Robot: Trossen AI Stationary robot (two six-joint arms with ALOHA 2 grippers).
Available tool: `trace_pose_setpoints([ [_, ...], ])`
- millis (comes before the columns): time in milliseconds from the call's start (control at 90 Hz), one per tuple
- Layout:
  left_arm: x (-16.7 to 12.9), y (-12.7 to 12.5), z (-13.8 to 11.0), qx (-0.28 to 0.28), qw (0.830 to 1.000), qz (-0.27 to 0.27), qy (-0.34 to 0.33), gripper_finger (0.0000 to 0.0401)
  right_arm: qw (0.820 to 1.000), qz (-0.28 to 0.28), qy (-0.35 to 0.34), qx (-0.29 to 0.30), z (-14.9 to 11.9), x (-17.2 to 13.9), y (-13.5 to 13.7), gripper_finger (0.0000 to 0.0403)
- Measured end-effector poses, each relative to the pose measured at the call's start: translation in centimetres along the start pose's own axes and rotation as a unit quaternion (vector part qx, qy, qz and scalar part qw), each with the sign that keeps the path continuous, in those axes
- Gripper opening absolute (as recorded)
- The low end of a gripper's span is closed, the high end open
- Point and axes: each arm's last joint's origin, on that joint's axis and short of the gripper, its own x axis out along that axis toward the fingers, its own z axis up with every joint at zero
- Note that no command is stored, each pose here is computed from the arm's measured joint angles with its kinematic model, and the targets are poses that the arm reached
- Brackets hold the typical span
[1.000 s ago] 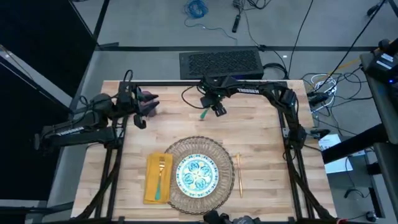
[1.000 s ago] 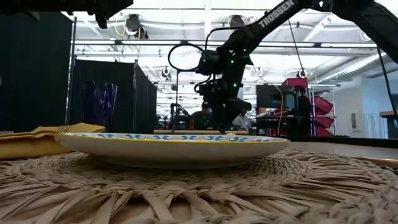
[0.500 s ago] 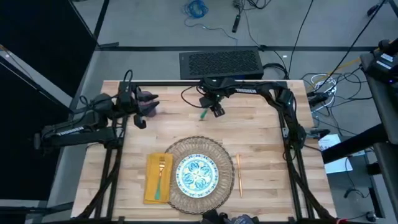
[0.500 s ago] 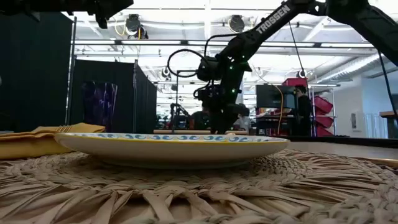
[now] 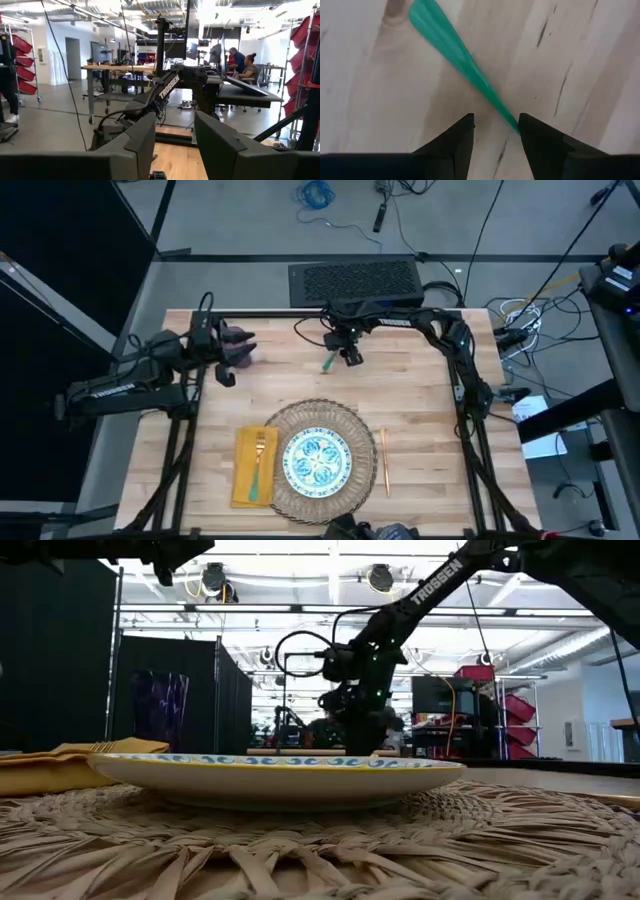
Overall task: Set table place
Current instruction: Put the green spoon to the right of the gold knife
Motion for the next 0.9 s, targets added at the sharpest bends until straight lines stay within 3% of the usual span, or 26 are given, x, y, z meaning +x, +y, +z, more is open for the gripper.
trace_pose_setpoints([
  [300, 0.0, 0.0, 0.0, 0.010, 1.000, 0.000, 0.000, 0.0121, 1.000, -0.002, 0.014, -0.001, 0.0, 0.3, 0.2, 0.0124],
  [678, 0.0, 0.0, 0.0, 0.010, 1.000, 0.000, 0.000, 0.0121, 0.999, 0.026, 0.039, 0.015, -0.3, 0.4, 0.8, 0.0013],
  [900, 0.0, 0.0, 0.0, 0.009, 1.000, 0.000, 0.000, 0.0121, 0.997, 0.033, 0.058, 0.026, 0.4, 0.5, 1.9, 0.0005],
])
